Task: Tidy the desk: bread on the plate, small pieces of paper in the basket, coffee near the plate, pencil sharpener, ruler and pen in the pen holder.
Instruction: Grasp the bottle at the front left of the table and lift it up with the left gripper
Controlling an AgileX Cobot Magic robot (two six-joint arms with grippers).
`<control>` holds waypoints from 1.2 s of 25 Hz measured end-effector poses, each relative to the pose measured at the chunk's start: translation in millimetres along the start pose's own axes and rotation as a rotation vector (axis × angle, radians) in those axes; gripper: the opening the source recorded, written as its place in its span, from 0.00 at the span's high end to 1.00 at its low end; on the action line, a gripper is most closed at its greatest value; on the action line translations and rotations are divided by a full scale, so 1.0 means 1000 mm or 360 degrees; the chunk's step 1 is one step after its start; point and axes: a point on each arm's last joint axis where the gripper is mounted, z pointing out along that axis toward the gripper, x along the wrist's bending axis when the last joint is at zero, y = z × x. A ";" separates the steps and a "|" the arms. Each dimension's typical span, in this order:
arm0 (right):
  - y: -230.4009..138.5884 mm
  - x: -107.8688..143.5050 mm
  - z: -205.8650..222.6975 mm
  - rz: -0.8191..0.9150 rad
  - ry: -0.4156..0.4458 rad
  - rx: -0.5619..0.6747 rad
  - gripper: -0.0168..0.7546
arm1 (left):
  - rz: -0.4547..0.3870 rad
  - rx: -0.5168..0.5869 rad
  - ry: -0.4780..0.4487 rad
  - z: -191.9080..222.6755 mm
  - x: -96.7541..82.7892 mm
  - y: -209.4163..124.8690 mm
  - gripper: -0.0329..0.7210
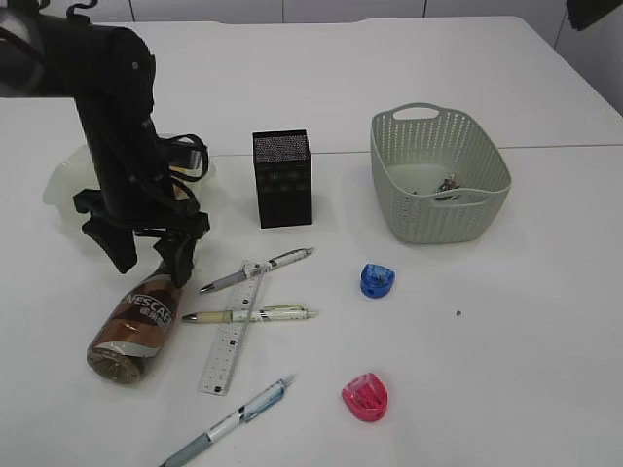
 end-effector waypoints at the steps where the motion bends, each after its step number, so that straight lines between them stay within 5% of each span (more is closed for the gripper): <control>1: 0.000 0.000 0.000 -0.0002 0.0000 0.0000 0.36 | 0.0000 0.0010 0.0000 0.003 0.000 0.000 0.18; 30: 0.000 0.000 0.000 -0.0027 0.0000 0.0000 0.36 | -0.0005 0.0117 0.0006 0.034 0.001 0.005 0.18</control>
